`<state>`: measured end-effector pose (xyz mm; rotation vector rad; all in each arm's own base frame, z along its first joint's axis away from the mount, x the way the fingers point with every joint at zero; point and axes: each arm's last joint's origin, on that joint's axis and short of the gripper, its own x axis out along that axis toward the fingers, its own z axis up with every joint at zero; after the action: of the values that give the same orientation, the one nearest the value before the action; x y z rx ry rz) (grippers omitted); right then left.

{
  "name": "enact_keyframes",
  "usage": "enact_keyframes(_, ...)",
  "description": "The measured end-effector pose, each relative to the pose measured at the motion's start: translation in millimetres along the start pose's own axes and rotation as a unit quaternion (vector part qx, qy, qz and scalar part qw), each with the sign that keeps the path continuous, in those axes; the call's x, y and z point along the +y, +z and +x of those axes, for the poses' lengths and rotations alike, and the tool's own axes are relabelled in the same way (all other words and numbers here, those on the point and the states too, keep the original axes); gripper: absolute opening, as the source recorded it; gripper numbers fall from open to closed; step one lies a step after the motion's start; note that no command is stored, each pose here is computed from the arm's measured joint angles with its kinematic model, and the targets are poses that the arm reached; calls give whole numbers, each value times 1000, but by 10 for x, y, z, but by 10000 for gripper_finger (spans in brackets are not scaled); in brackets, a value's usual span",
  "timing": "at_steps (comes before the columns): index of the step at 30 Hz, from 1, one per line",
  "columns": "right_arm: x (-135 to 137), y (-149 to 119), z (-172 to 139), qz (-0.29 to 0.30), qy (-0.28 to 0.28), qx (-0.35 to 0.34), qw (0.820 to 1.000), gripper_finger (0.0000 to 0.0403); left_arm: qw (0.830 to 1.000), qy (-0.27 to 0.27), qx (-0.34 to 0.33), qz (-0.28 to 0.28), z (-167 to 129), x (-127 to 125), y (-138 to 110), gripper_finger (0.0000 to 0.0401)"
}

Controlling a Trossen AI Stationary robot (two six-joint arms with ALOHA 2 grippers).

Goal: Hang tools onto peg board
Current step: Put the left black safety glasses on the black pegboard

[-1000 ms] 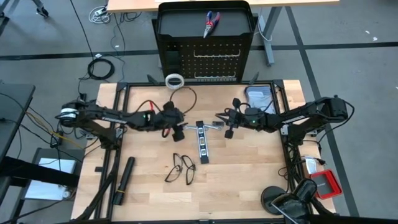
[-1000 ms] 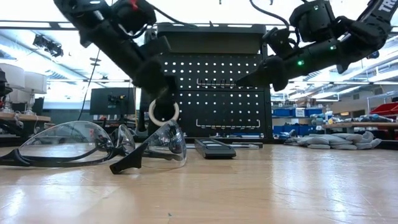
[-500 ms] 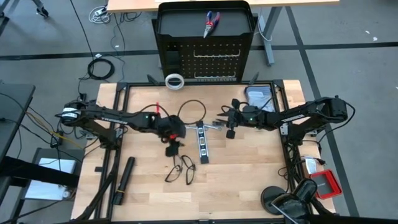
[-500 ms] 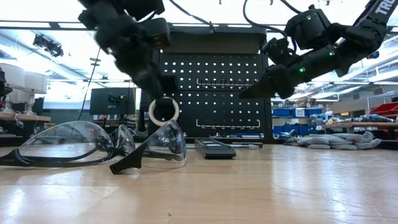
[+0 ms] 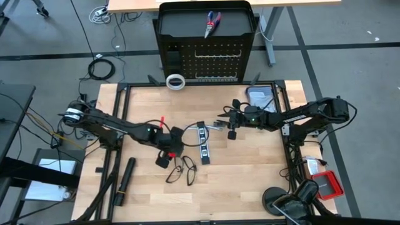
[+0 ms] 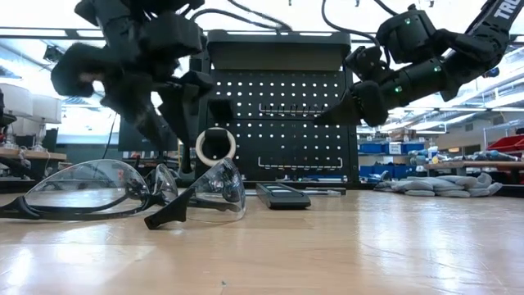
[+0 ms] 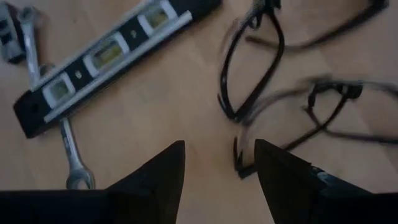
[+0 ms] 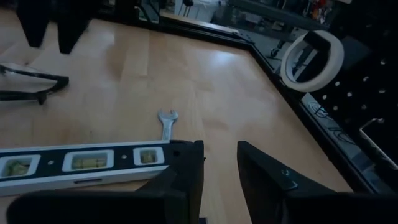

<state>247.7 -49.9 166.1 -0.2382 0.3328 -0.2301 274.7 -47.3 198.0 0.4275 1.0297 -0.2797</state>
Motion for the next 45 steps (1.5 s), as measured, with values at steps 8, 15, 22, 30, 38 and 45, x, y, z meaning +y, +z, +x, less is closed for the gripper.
enact_keyframes(8,-2,6,-1,-7,-1,-4,1000,106,1000,-22,11,6,192,-50,12,197)
enact_keyframes(15,-2,6,-1,-7,-1,-3,1000,106,999,-39,4,9,304,-76,36,197)
enact_keyframes(22,-1,5,-1,-7,-1,-2,1000,106,998,-61,10,14,425,-147,40,155)
enact_keyframes(30,-2,5,-1,-7,-1,-2,1000,106,999,-45,25,18,467,-167,29,17)
enact_keyframes(38,-5,4,-1,2,-2,-2,1000,106,998,21,59,-14,312,-32,58,3)
enact_keyframes(45,-5,5,-2,-2,-2,-3,1000,106,984,140,52,-95,-451,562,210,1)
